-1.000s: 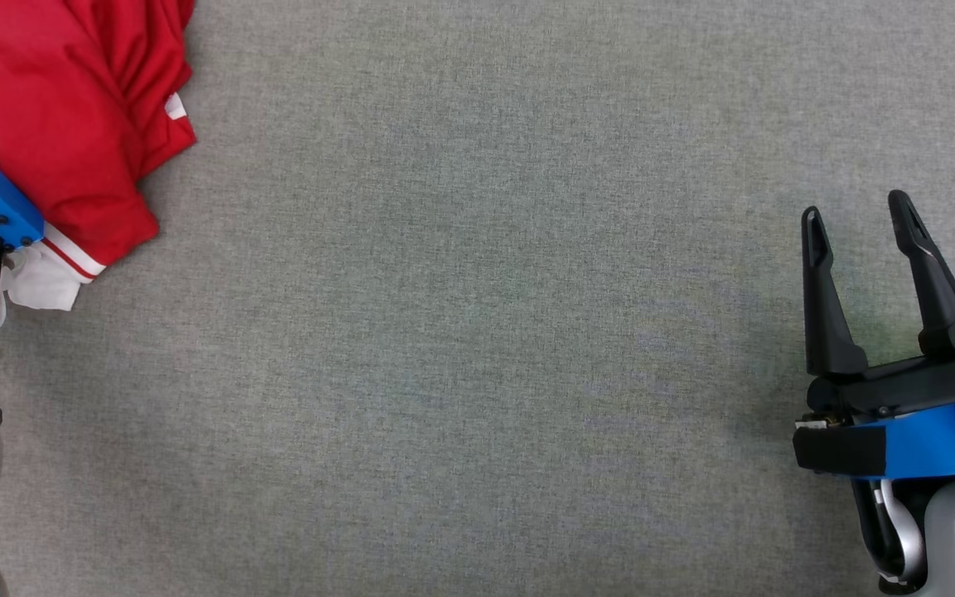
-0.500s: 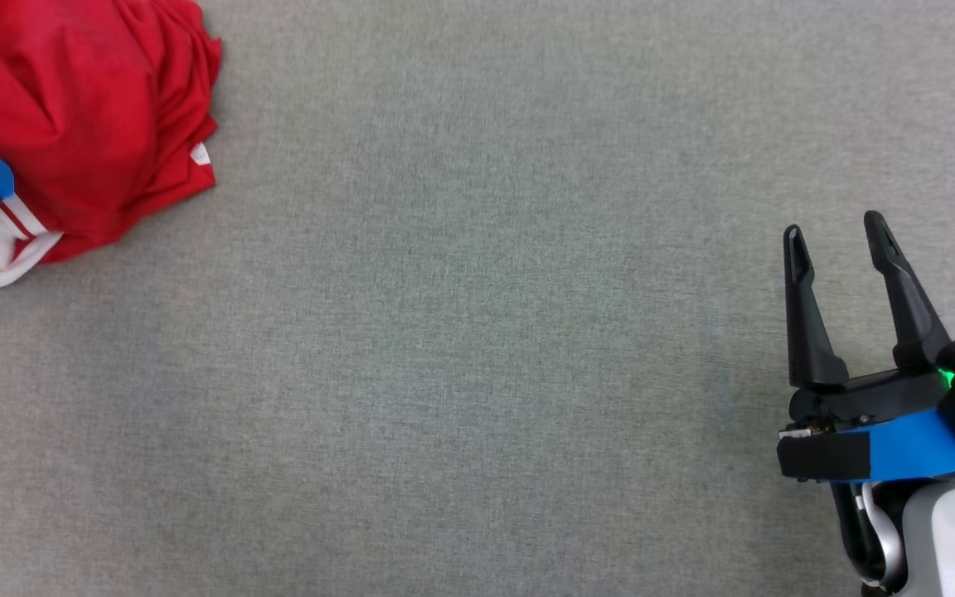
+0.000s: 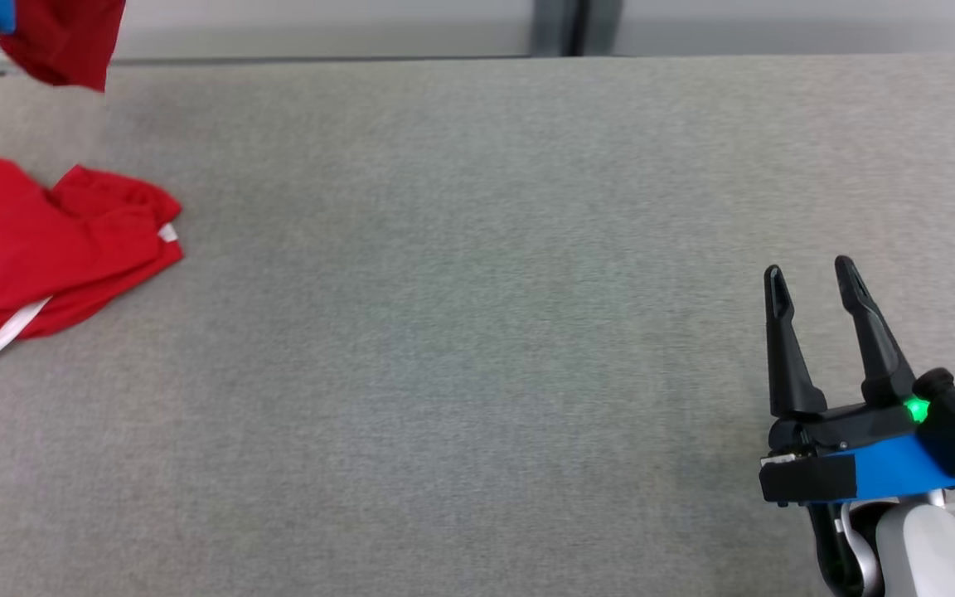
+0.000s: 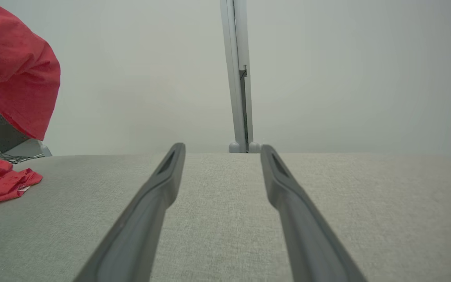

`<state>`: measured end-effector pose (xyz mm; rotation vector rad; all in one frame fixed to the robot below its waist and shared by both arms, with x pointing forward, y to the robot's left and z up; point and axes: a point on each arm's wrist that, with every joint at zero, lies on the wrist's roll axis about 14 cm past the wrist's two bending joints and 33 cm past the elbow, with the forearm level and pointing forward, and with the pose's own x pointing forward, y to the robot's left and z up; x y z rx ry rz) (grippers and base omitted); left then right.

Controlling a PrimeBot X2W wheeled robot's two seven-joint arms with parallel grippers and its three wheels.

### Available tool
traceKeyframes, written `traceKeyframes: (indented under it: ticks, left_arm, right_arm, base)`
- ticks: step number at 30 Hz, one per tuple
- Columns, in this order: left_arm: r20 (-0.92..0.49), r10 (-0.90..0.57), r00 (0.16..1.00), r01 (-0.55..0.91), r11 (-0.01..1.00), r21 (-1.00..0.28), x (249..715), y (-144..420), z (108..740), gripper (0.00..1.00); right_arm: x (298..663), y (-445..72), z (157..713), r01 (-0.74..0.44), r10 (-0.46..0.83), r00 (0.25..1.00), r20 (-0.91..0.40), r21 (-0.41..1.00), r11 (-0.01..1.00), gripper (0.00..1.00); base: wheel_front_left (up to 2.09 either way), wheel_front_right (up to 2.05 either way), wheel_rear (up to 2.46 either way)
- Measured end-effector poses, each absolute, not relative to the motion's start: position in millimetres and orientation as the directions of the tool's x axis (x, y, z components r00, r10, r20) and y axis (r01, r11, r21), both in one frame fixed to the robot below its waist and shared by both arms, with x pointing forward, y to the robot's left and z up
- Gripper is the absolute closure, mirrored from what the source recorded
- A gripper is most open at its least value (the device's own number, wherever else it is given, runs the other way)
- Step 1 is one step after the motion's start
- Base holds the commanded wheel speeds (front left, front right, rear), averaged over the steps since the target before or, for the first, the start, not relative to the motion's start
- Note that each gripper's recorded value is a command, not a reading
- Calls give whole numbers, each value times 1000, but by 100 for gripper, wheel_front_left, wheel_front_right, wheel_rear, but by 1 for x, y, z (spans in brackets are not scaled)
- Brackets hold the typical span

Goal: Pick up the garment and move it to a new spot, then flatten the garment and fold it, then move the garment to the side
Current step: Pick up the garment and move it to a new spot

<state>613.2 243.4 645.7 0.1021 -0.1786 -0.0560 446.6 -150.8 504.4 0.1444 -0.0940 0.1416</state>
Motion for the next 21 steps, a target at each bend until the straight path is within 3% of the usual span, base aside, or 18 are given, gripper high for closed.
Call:
traceKeyframes:
  ticks: [5, 11, 21]
  left_arm:
    - [281, -256, 925, 223, 964, 144, 617, 161, 695, 100]
    - [359, -490, 794, 447, 872, 201, 603, 48, 731, 100]
    - [334, -717, 612, 704, 686, 183, 562, -77, 711, 100]
  right_arm:
    - [430, -174, 506, -83, 68, 992, 106, 148, 985, 0]
    - [409, -208, 508, 15, -31, 994, 101, 159, 987, 0]
    - [387, -253, 508, 152, -169, 981, 92, 172, 973, 0]
  base:
    - [0, 0, 0]
    - [0, 0, 0]
    - [0, 0, 0]
